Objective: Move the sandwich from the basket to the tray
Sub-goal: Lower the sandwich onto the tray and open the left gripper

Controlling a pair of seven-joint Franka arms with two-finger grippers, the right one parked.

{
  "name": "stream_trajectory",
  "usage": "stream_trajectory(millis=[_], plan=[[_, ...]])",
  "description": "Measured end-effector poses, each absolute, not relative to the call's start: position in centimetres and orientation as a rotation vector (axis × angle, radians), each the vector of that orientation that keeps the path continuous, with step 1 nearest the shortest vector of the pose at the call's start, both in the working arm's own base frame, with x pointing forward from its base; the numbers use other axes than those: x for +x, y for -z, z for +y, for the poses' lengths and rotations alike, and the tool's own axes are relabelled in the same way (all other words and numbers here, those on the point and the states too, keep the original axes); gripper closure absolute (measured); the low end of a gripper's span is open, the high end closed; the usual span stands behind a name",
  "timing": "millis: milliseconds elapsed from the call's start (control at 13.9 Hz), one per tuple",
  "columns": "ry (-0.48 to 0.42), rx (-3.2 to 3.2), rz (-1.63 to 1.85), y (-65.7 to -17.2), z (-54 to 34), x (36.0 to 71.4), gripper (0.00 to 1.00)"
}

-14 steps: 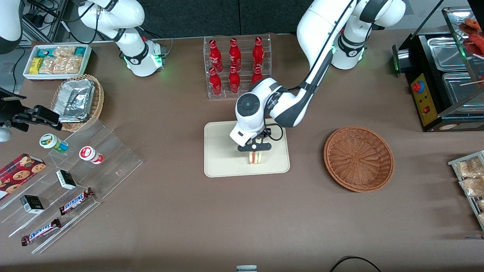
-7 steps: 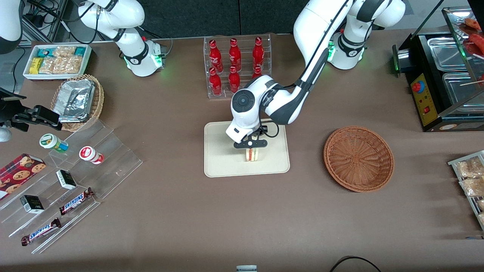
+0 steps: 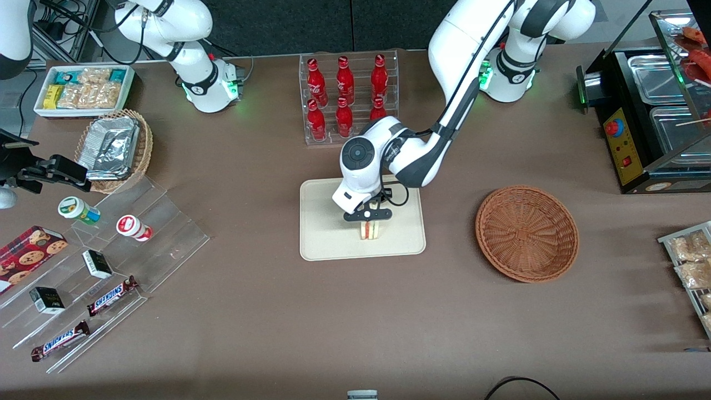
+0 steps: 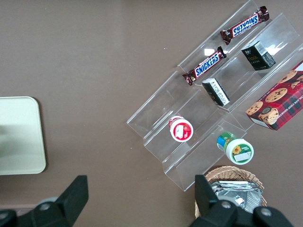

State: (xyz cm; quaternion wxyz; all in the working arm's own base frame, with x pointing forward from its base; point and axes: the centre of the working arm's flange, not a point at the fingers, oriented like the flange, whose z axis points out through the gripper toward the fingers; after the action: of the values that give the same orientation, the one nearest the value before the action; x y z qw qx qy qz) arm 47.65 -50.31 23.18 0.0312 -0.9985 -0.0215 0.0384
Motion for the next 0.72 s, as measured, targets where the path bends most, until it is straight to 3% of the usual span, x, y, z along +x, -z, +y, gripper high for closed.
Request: stream_trajectory(millis=[576,719], plan=[[-0.113,-3.078,-0.083,-23.14,-50.3,47.76,0.01],[-0.107,-3.081,-0.097,-23.37,-50.36,47.88,0.0]])
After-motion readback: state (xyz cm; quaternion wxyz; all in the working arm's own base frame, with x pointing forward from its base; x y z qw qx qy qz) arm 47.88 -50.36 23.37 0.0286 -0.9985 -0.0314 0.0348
